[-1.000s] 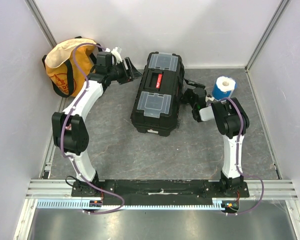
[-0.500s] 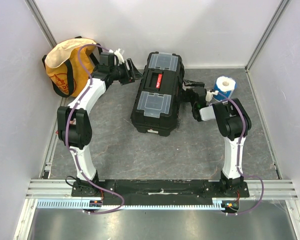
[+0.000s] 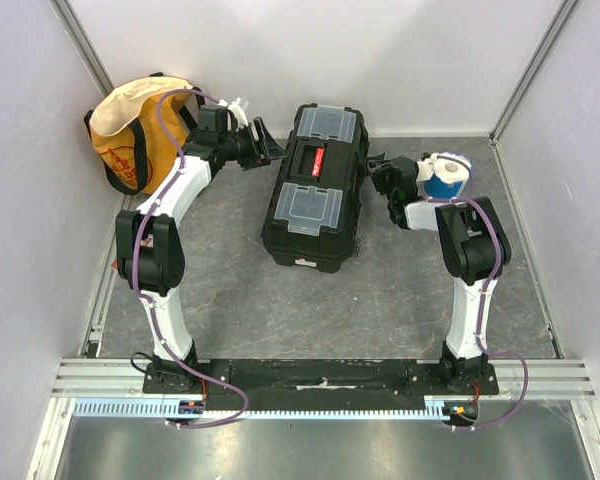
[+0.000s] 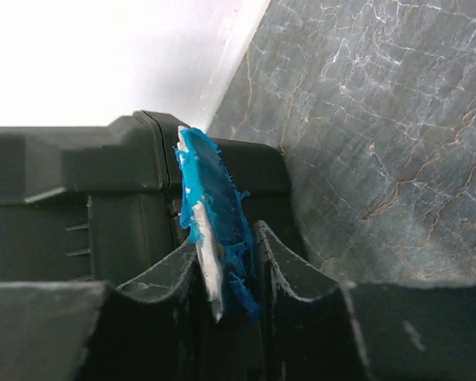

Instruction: Pack the tool kit

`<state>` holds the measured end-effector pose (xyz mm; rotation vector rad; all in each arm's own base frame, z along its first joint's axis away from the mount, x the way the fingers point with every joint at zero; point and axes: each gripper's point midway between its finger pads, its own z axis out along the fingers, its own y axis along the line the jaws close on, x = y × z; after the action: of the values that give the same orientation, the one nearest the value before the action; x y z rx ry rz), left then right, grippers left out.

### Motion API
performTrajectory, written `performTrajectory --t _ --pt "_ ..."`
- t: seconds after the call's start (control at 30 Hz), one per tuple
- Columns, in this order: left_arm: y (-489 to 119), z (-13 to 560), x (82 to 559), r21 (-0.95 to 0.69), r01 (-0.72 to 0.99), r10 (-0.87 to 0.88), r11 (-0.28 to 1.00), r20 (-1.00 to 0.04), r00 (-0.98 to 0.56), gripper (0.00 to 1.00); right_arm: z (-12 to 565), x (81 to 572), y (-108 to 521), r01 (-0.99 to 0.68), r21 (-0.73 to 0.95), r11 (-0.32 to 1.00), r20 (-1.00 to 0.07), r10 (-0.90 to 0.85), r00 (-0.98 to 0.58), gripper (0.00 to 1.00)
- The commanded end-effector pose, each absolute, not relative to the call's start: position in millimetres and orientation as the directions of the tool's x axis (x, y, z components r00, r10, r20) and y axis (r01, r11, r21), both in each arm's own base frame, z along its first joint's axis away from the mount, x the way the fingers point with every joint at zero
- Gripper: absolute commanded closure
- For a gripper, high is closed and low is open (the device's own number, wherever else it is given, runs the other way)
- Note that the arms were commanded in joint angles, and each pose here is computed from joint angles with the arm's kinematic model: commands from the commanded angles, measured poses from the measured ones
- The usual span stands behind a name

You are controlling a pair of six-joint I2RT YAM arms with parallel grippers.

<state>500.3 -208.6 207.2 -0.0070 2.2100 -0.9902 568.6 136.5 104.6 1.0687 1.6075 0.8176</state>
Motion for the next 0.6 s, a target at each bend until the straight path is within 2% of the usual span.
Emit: performTrajectory --t 0.0,0.23,0.57 --pt "-209.8 211.5 507.9 -0.637 0.314 -0.246 0.704 -0.634 -0.733 0.30 197.9 583.9 138.3 0.064 0.859 0.508 -0.504 0.861 -0.072 0.69" --pt "-210.5 210.1 505.7 -0.642 0.306 -0.245 0.703 -0.623 -0.743 0.30 220.9 572.2 137.9 0.077 0.716 0.694 -0.691 0.720 -0.072 0.74" --pt "-208.8 213.5 505.1 -0.634 0.309 -0.239 0.709 -0.628 -0.741 0.30 278.0 575.1 152.2 0.013 0.609 0.793 -0.791 0.609 -0.057 0.78"
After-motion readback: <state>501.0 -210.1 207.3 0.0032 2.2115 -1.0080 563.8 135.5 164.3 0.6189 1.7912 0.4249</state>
